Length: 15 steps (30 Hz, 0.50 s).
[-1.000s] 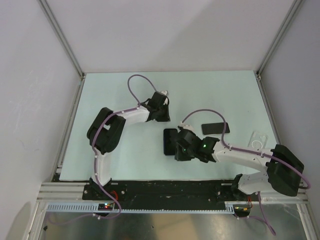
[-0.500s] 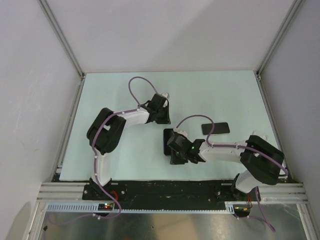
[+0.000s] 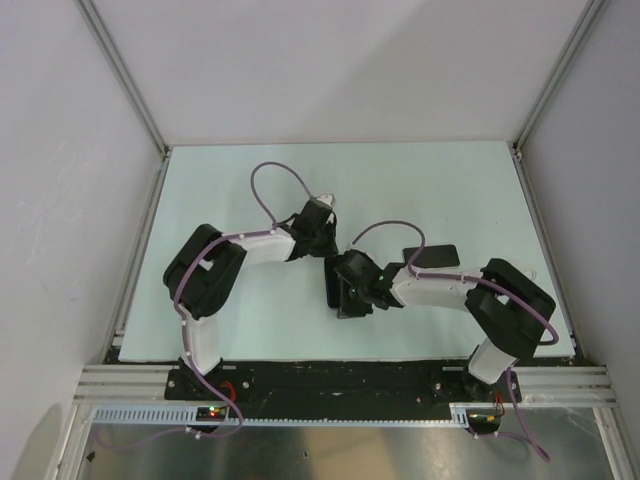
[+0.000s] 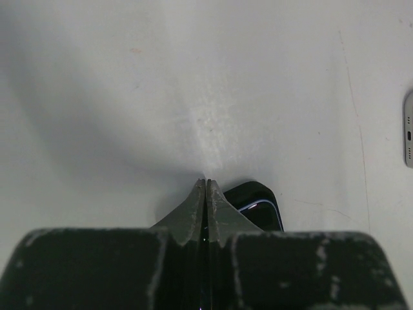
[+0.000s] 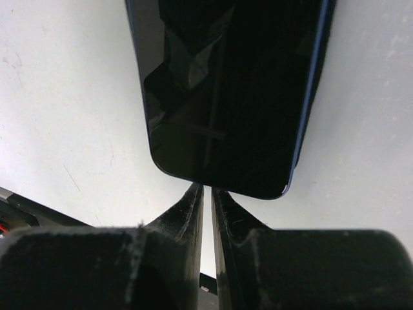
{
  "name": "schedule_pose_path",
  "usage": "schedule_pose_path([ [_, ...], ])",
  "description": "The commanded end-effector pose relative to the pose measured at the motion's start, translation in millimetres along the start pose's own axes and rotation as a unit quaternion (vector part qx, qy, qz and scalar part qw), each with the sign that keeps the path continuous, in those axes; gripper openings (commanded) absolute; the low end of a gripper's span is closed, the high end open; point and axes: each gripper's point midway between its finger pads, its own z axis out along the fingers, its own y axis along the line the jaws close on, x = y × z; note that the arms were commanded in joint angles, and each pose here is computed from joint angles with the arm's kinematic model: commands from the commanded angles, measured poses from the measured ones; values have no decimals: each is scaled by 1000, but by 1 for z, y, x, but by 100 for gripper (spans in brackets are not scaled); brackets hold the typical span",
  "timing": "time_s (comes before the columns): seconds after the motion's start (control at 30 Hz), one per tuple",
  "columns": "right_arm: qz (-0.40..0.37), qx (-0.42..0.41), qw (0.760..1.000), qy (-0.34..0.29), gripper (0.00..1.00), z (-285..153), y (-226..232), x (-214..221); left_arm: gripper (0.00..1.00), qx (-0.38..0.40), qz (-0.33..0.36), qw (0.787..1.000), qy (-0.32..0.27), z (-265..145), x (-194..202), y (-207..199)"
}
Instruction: Put the phone into the phone case
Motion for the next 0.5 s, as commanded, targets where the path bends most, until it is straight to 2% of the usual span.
schedule_pose_path([
  [0.0,1,53,997,-55,15,8,-27,-43,5,-47,-18,998,31,-23,31,20],
  [0.23,3,87,994,-71,15,1,-54,-65,6,-85,-54,995,8,-42,46,42],
  [0.47,15,103,992,-76,15,1,-78,-83,6,-87,-107,990,-21,-59,66,52],
])
